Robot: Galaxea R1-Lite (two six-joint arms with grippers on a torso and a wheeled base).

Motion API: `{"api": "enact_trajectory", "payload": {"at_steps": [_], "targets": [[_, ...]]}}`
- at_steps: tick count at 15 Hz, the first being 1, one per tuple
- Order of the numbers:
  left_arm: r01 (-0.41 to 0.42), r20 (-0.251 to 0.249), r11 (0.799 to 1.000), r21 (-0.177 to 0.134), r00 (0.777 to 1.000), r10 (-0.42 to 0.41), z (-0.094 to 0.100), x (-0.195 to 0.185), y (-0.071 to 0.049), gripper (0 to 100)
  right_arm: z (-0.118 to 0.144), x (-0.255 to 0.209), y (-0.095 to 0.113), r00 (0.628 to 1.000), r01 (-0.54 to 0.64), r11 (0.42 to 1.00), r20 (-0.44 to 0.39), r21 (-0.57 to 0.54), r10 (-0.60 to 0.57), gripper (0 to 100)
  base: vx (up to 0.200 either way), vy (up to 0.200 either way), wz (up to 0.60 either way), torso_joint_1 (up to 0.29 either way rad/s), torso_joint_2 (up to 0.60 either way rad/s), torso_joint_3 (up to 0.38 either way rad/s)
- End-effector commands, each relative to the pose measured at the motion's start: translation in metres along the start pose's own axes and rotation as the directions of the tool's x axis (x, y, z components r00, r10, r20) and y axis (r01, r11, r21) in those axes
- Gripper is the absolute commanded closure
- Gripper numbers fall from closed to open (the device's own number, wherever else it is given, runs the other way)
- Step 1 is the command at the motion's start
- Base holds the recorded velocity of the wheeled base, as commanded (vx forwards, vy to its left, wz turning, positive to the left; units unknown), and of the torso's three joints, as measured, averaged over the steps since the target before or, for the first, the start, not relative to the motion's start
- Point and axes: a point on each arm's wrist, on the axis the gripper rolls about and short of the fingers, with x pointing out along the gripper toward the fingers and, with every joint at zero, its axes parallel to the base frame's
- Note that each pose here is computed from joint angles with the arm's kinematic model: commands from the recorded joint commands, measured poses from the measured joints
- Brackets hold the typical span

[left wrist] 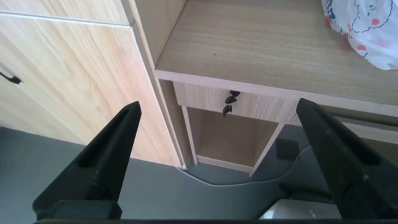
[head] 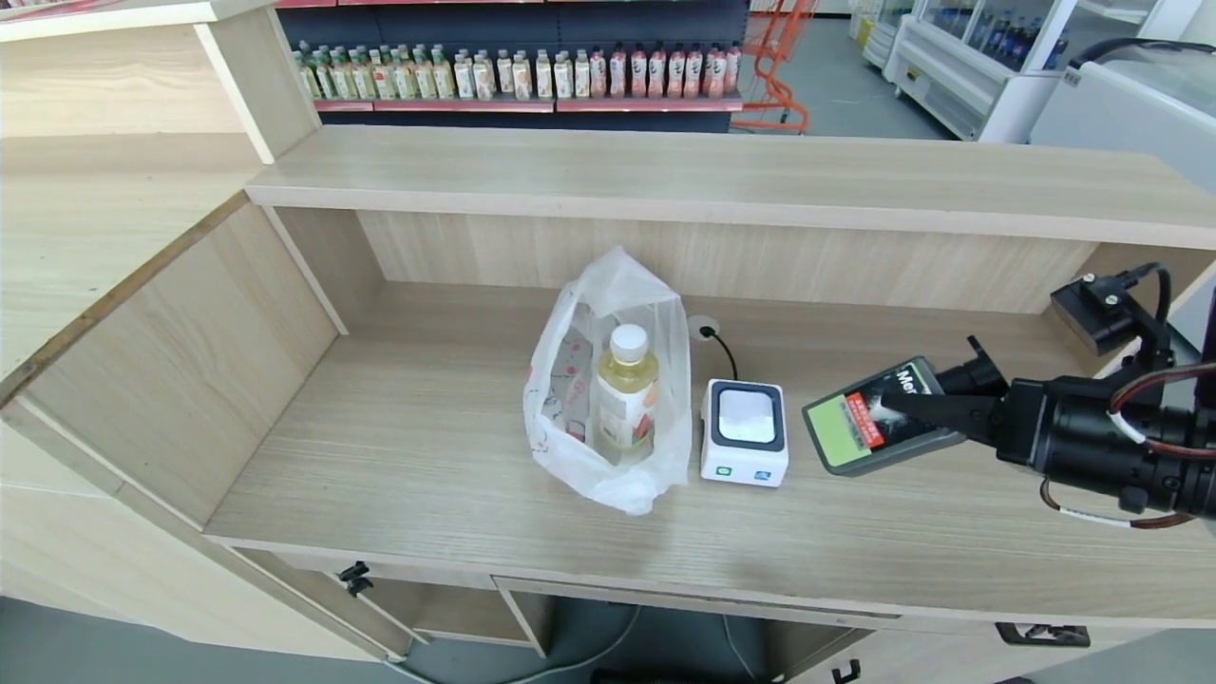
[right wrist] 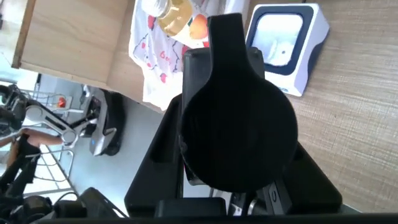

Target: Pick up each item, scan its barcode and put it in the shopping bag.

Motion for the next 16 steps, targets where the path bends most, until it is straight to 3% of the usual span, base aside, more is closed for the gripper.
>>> {"api": "enact_trajectory", "payload": {"at_steps": [1,3,4,6,12,16], "targets": [[-0.001,0.000,1.000,0.000,1.000,0.001,0.000,0.000,0.000,0,-0.002,0.007,-0.005,1.000,0.007,1.000,-0.020,0.004,-0.007,100,0.000,0.000,0.00,0.000,0.00,0.000],[-0.002,0.000,1.000,-0.002,1.000,0.002,0.000,0.000,0.000,0,-0.003,0.011,-0.008,0.999,0.013,1.000,-0.031,-0.010,-0.013,100,0.000,0.000,0.00,0.000,0.00,0.000],[-0.001,0.000,1.000,-0.002,1.000,0.001,0.000,0.000,0.000,0,-0.005,0.030,-0.022,0.997,0.070,0.993,-0.033,-0.091,-0.073,100,0.000,0.000,0.00,0.000,0.00,0.000],[-0.001,0.000,1.000,-0.002,1.000,0.001,0.000,0.000,0.000,0,-0.005,0.048,-0.033,0.995,0.099,0.986,-0.015,-0.134,-0.102,100,0.000,0.000,0.00,0.000,0.00,0.000],[-0.001,0.000,1.000,-0.002,1.000,0.001,0.000,0.000,0.000,0,-0.013,0.084,-0.057,0.989,0.110,0.983,-0.085,-0.147,-0.123,100,0.000,0.000,0.00,0.000,0.00,0.000],[-0.002,0.000,1.000,-0.002,1.000,0.002,0.000,0.000,0.000,0,-0.009,0.095,-0.058,0.992,0.081,0.987,-0.087,-0.136,-0.094,100,0.000,0.000,0.00,0.000,0.00,0.000]]}}
